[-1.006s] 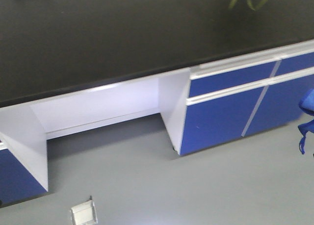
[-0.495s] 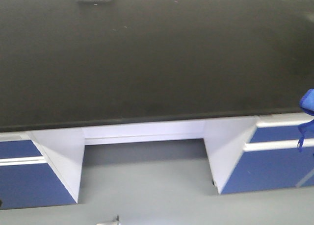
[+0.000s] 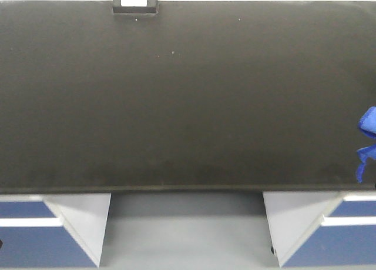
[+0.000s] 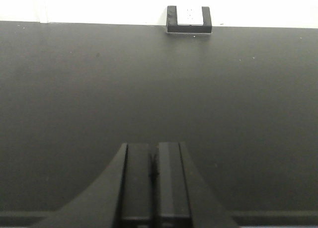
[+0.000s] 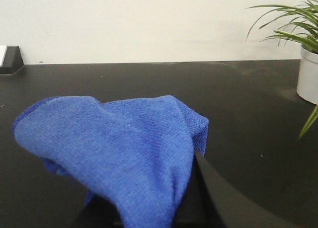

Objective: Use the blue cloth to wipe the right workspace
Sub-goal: 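Carry the blue cloth in the right gripper to the second bench, then lower the blue cloth with the right gripper onto the bench top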

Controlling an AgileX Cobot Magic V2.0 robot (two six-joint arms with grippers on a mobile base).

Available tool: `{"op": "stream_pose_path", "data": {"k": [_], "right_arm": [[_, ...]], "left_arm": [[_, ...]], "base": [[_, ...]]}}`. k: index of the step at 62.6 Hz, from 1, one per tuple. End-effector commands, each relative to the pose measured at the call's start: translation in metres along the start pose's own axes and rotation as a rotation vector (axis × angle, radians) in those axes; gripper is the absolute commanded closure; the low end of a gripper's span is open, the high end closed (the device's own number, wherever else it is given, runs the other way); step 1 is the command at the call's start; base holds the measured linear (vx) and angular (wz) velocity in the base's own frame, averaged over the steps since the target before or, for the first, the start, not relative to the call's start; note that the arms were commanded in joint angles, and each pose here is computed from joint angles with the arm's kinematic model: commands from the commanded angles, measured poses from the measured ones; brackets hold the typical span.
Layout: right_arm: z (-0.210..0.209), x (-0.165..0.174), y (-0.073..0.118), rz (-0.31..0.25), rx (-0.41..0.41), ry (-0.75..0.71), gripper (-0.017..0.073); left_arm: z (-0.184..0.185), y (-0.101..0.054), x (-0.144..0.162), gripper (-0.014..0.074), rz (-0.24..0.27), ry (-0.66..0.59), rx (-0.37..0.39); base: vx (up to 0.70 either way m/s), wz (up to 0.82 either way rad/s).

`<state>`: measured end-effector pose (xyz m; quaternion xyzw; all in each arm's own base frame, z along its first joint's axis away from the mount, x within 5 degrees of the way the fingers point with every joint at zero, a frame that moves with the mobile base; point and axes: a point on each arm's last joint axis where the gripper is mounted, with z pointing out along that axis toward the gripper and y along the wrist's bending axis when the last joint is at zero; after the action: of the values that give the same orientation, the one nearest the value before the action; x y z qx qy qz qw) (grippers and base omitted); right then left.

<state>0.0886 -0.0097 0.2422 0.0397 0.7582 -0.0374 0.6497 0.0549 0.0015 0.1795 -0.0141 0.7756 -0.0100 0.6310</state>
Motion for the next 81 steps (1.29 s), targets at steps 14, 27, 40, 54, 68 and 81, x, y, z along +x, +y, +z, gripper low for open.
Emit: {"op": "stream_pose_path", "data": {"k": [14, 27, 40, 54, 68, 81], "right_arm": [[0.0, -0.0156, -0.0039, -0.005, 0.042, -0.08, 0.0557], [0.0, -0.0156, -0.0039, -0.005, 0.042, -0.08, 0.0557], [0.0, -0.0156, -0.0039, -0.005, 0.042, -0.08, 0.0557], [0.0, -0.0156, -0.0039, -0.005, 0.042, -0.08, 0.0557], [0.0, -0.0156, -0.0039, -0.005, 0.042, -0.08, 0.0557], [0.0, -0.0156, -0.0039, -0.005, 0.042, -0.08, 0.0557]], "left_arm": [[0.0015, -0.0012, 0.0021, 0.0599, -0.006, -0.063, 0.018], [0.0015, -0.0012, 0.0021, 0.0599, -0.006, -0.063, 0.018], [0.0015, -0.0012, 0.0021, 0.0599, -0.006, -0.063, 0.018], [0.0015, -0.0012, 0.0021, 0.0599, -0.006, -0.063, 0.018], [0.0015, -0.0012, 0.0021, 0.0599, -0.006, -0.063, 0.018], [0.0015, -0.0012, 0.0021, 0.0599, -0.006, -0.063, 0.018]], "base": [[0.17, 0.0], [0.11, -0.01], [0.04, -0.01], [0.0, 0.01], [0.0, 0.0], [0.0, 0.0]]}}
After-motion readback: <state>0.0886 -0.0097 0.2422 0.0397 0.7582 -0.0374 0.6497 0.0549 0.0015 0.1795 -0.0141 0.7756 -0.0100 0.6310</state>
